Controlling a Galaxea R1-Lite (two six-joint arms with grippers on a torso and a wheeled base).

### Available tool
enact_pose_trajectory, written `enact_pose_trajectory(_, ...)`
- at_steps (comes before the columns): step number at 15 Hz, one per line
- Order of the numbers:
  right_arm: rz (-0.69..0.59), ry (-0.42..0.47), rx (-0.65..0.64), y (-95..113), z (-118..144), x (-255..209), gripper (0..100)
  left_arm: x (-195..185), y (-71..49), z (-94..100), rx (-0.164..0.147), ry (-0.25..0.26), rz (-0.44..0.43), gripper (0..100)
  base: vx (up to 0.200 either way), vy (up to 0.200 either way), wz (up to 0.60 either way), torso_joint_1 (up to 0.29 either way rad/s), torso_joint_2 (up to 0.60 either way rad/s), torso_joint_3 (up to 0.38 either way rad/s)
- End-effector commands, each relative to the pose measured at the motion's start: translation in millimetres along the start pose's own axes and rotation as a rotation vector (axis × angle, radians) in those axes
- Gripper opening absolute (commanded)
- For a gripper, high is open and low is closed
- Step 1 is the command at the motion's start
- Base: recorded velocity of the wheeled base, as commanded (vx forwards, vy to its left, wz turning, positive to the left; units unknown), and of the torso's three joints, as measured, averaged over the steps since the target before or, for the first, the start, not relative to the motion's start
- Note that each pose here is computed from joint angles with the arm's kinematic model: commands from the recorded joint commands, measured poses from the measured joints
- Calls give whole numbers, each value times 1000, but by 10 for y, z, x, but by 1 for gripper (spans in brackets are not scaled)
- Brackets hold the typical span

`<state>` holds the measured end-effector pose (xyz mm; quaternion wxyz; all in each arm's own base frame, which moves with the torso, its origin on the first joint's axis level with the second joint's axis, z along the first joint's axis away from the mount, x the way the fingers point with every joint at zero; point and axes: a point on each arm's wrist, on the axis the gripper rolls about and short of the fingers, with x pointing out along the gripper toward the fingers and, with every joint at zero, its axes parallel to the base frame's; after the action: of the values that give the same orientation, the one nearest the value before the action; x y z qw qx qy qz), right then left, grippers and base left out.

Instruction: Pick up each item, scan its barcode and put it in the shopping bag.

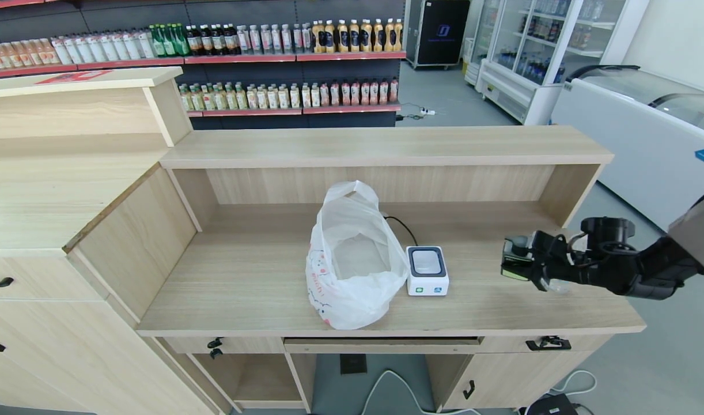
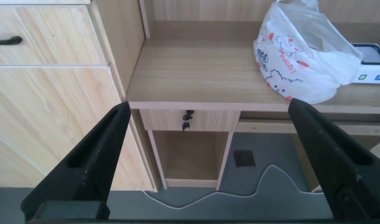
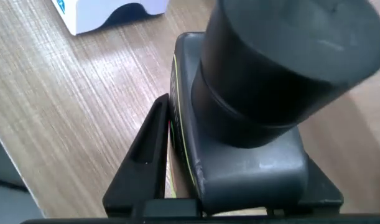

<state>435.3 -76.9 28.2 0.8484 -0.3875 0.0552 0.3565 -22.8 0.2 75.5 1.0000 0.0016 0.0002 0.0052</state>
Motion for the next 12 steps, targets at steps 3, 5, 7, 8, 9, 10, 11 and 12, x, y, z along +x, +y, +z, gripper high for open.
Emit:
enact_pose_trajectory(3,-189,-42,-403,-269,1151,-1366,0,0,0,0,0,0,0,100,0,0,0,0,0,0)
enact_pose_trajectory(5,-274,-54,-681,-223,1432,-1903,0,0,0,0,0,0,0,100,0,0,0,0,0,0)
enact_pose_trajectory(7,-309,-149,-1030,-149,1676,-2117,0,0,0,0,0,0,0,100,0,0,0,0,0,0)
enact_pose_trajectory(8,-306,-164,-1088,-94,1684,-2131,0,0,0,0,0,0,0,100,0,0,0,0,0,0)
enact_pose_trajectory(9,-300,-181,-1265,167,1744,-2151,0,0,0,0,0,0,0,100,0,0,0,0,0,0)
enact_pose_trajectory(10,-302,-221,-1370,309,1856,-2119,0,0,0,0,0,0,0,100,0,0,0,0,0,0)
enact_pose_trajectory(11,-326,-327,-1515,400,2104,-2022,0,0,0,0,0,0,0,100,0,0,0,0,0,0)
enact_pose_trajectory(12,-362,-440,-1634,500,2332,-1922,0,0,0,0,0,0,0,100,0,0,0,0,0,0)
